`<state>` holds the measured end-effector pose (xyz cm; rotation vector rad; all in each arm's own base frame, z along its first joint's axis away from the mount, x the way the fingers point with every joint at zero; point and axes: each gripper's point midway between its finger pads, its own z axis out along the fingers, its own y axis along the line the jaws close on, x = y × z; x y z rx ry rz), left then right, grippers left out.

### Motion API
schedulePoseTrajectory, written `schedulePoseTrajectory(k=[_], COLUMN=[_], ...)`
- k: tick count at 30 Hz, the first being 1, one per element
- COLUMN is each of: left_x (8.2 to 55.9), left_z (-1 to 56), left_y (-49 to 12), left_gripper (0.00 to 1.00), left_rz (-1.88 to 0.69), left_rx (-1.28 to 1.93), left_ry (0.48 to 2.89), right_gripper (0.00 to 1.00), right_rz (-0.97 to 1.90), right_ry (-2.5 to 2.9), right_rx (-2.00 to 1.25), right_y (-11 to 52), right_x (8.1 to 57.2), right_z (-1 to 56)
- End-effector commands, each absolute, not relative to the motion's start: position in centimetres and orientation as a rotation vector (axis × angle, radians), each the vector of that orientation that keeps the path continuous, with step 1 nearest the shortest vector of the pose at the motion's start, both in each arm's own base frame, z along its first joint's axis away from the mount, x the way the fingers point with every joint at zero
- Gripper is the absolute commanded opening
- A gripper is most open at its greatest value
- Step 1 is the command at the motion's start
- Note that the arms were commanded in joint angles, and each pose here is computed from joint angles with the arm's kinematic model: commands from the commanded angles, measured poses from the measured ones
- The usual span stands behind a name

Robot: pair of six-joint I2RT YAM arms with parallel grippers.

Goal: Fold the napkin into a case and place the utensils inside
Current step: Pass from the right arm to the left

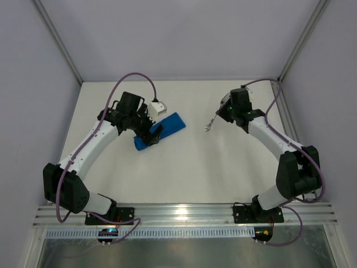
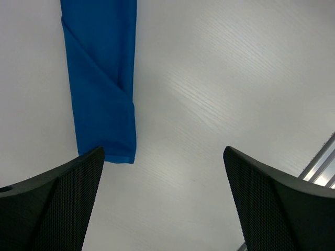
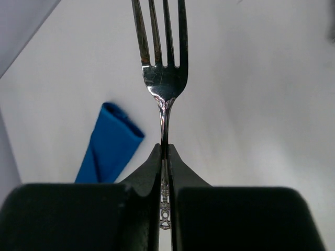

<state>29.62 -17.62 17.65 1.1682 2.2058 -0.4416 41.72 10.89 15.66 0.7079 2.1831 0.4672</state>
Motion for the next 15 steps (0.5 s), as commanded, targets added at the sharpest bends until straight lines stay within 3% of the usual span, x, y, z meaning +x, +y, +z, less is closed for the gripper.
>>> schedulePoseTrajectory(k=[1, 9, 15], left_x=[30.1, 30.8, 31.7], left_z=[20.3, 20.8, 19.6], left_y=[-20.1, -22.8, -23.2], left_gripper=[0.99, 0.99, 0.91], left_rz=[-0.590, -0.710, -0.693], left_rx=[1.123, 1.067, 1.025], left_ry=[2.092, 2.057, 2.095], right_gripper=[0.04, 0.04, 0.04], right_rz=[0.756, 1.017, 1.093], right_ry=[2.061, 2.007, 2.000], right_rx=[0.705, 0.595, 0.558], right_y=[20.0, 31.2, 34.3], right_x=[42.9, 41.3, 40.2], right_z=[19.9, 23.9, 24.5])
